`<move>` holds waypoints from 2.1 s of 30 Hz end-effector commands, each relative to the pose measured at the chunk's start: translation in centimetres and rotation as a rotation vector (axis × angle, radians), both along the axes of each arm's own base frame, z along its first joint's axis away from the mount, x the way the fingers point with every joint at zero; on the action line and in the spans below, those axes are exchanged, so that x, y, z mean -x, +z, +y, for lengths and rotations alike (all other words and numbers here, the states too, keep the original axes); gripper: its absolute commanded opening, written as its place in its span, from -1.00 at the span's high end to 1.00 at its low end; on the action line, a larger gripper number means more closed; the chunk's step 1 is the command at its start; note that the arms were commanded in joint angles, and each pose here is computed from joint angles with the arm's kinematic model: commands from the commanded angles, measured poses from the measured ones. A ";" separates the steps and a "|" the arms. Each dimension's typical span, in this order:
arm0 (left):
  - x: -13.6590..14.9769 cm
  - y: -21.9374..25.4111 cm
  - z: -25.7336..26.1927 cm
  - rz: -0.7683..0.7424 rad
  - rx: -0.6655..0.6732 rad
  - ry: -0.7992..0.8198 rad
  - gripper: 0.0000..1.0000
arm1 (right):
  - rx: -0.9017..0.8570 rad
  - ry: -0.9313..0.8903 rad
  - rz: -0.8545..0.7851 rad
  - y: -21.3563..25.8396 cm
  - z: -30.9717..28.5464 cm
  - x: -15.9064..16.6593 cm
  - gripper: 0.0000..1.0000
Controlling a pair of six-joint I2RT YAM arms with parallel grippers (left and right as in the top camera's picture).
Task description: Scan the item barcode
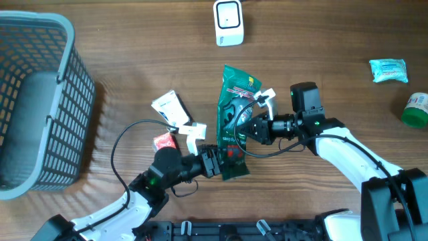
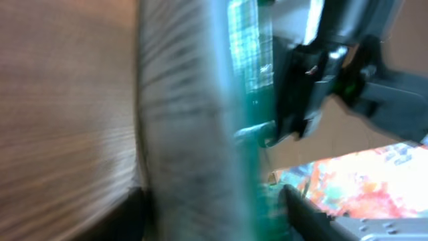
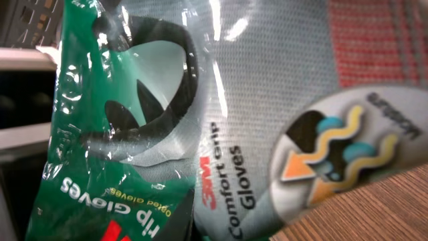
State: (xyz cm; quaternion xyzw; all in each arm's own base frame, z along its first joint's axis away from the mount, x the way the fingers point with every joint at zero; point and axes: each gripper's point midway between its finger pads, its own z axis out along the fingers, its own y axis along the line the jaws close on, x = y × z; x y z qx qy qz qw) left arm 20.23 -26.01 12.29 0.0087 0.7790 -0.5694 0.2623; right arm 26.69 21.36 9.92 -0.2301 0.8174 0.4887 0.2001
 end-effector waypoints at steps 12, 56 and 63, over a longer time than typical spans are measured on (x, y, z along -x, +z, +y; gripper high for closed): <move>1.7 2.3 -1.1 -0.095 0.057 -0.137 0.92 | 0.190 -0.673 0.273 -3.2 -5.4 -7.1 -1.00; -7.5 14.1 9.9 0.561 0.988 0.380 0.92 | -0.267 0.410 -1.150 7.2 4.0 -3.8 -1.00; -5.7 15.2 6.8 0.596 0.983 0.288 0.92 | -0.331 0.442 -1.087 7.4 4.9 -5.4 -1.00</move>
